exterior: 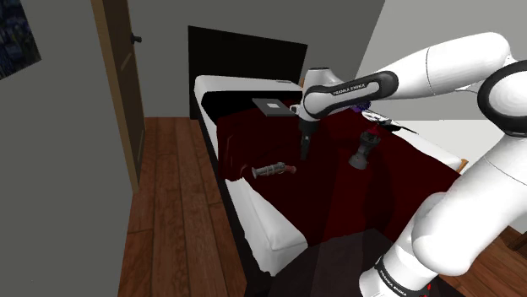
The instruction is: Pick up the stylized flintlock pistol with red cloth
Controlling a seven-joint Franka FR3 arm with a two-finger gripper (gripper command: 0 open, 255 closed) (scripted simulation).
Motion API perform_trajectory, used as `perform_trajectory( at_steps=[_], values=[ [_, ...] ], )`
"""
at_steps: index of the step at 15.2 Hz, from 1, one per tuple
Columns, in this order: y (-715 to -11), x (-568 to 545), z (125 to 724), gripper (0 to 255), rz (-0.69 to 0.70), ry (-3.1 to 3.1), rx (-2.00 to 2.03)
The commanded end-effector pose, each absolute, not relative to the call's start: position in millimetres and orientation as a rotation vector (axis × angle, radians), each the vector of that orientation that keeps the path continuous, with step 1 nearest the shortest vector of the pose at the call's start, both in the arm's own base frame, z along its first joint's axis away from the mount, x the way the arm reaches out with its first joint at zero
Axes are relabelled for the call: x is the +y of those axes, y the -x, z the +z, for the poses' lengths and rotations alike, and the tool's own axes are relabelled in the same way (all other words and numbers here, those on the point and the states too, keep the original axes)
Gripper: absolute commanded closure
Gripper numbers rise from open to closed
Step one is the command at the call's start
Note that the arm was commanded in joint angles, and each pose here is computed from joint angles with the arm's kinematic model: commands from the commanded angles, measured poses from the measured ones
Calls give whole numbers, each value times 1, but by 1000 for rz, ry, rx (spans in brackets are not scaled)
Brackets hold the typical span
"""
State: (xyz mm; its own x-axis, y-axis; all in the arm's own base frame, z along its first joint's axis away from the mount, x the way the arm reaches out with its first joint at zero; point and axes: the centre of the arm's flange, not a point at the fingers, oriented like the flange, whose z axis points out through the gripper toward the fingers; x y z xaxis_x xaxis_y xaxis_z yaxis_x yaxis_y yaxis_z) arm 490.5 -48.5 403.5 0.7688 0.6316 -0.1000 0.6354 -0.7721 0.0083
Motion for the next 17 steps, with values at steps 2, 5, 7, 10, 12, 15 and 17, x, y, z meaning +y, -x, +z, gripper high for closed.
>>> perform_trajectory(
  at_steps=[2, 5, 7, 10, 12, 15, 17],
  values=[
    [-520, -44, 375, 0, -149, -2866, 1196],
    [-548, -36, 348, 0, -156, -2813, 1340],
    [-566, -28, 330, 0, -161, -2773, 1435],
    [-592, -15, 302, 0, -168, -2707, 1575],
    [-596, -12, 292, 0, -169, -2695, 1598],
    [-596, -12, 277, 0, -169, -2695, 1598],
    [-596, -12, 266, 0, -169, -2695, 1598]
  ],
)
